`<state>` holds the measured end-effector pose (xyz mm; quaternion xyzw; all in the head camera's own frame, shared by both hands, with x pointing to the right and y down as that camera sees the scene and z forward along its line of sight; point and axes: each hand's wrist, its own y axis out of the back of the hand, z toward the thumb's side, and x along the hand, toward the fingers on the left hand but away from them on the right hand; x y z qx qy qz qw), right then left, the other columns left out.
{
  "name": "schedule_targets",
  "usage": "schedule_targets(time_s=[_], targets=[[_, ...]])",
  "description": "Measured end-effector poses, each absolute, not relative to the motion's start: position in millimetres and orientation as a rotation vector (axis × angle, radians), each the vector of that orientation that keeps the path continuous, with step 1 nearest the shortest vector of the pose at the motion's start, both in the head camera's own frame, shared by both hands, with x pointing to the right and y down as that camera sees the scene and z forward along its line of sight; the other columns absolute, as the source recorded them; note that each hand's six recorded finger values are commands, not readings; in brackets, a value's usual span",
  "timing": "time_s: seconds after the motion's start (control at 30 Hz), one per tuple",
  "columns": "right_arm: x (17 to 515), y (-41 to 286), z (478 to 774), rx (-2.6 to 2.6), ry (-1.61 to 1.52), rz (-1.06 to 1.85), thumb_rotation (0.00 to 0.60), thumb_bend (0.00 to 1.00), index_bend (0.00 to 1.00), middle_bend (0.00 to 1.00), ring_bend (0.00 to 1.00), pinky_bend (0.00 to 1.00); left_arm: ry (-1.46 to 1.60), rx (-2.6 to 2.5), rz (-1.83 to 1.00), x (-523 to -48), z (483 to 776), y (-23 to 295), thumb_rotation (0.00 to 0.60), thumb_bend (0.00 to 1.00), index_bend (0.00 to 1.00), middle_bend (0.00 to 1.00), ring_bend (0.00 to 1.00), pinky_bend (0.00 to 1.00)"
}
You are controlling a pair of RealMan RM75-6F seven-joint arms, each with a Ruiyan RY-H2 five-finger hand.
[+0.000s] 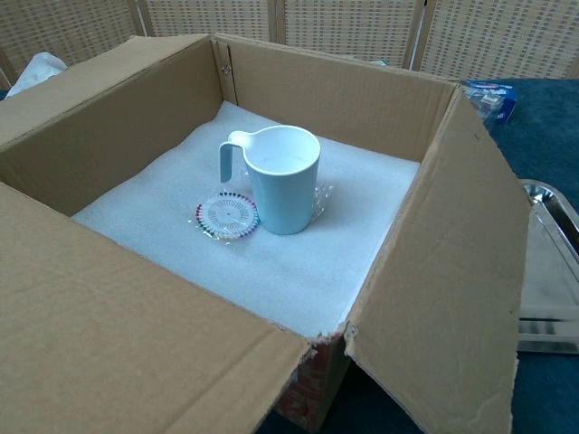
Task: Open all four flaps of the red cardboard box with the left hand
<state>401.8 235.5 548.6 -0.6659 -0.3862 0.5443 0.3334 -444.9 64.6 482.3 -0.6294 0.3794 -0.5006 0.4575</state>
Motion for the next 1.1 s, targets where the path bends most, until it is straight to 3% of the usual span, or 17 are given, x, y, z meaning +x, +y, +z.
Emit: schedule_targets(time_s=[0.37, 0.67, 1.1], targets=[[405.9, 232.3, 544.6, -1.729, -1.035, 1.417, 0.6, 0.0, 0.0, 0.0, 0.0, 0.0, 1.035, -1.559, -1.298, -498.6, 500.6, 123.1, 0.6, 0.0, 0.0, 0.0, 0.0, 0.01], [410.6, 227.8, 537.4, -1.707, -1.073, 1.403, 0.6, 0.0, 0.0, 0.0, 0.0, 0.0, 1.184, -1.612, -1.296, -506.3, 521.2, 173.7, 0.6, 0.0, 0.0, 0.0, 0.0, 0.01], [419.0, 224.3, 528.7, -1.685, -1.115, 1.4, 0.6, 0.0, 0.0, 0.0, 0.0, 0.0, 1.269, -1.592, -1.315, -507.2, 530.7, 201.1, 0.6, 0.0, 0.03, 0.0, 0.0, 0.0]])
